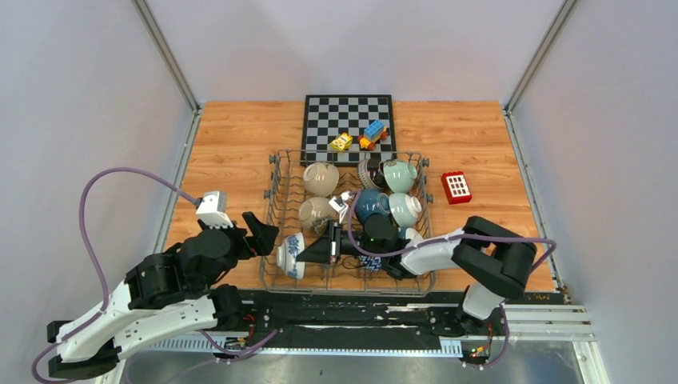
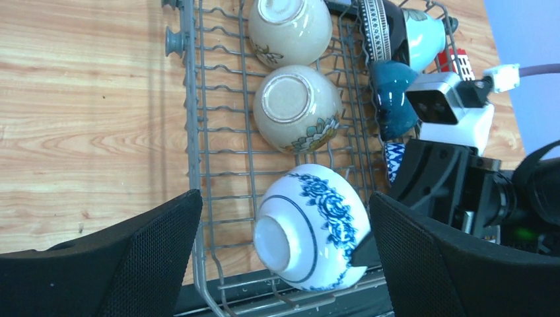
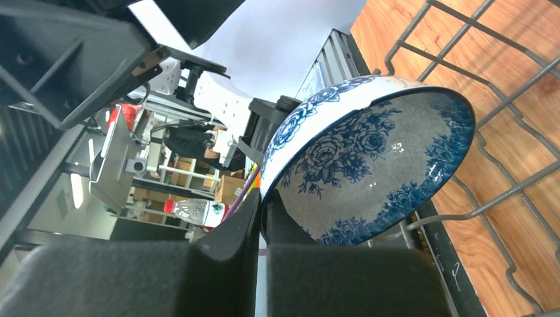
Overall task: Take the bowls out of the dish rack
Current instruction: Pick up the bowl from the dish rack, then place the bowl at the center of the board.
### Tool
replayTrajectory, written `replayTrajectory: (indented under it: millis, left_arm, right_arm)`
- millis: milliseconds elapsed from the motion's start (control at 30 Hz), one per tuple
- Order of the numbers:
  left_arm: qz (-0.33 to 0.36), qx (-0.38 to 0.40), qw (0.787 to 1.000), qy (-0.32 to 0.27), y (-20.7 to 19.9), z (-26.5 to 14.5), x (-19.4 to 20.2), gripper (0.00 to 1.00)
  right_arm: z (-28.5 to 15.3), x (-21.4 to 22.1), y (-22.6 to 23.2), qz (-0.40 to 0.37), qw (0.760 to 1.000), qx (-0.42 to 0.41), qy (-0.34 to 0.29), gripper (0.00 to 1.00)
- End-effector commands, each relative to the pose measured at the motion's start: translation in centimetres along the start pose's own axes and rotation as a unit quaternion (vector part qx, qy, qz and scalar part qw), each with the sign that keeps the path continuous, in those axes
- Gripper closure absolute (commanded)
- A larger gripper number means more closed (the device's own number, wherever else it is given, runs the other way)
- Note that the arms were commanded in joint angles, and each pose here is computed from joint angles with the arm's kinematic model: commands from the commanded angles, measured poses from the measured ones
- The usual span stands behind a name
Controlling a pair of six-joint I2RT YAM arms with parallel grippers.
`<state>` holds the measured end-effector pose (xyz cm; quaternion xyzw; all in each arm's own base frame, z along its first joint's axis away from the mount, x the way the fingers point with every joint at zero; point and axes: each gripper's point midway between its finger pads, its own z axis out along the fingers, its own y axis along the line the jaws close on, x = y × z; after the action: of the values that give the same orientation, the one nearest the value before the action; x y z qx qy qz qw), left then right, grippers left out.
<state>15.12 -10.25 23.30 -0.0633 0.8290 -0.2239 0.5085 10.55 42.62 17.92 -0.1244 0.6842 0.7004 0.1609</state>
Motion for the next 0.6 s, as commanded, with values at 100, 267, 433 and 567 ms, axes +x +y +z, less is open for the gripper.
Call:
replayTrajectory:
  millis: [100, 267, 433, 567]
  left_arm:
    - [0.001, 0.001, 0.999, -0.034, -0.5, -0.4, -2.2, 0.00]
    - [0.013, 0.023, 0.998, -0.054, -2.4, -0.2, -4.0, 0.00]
    - [0.021, 0.046, 0.995, -0.081, -4.9, -0.4, -6.7, 0.00]
    - [0.066, 0.069, 0.992, -0.089, -7.7, -0.5, -9.0, 0.00]
  right_arm:
    - [-2.7, -0.6, 4.8, -0.110, 0.994, 0.004, 0.024, 1.00]
    - [-7.1, -1.4, 6.4, -0.241, 0.963, 0.102, 0.059, 1.00]
    - [-12.0, -3.1, 9.2, -0.330, 0.925, 0.175, 0.070, 1.00]
    - [-15.3, -3.8, 10.8, -0.393, 0.885, 0.233, 0.092, 1.00]
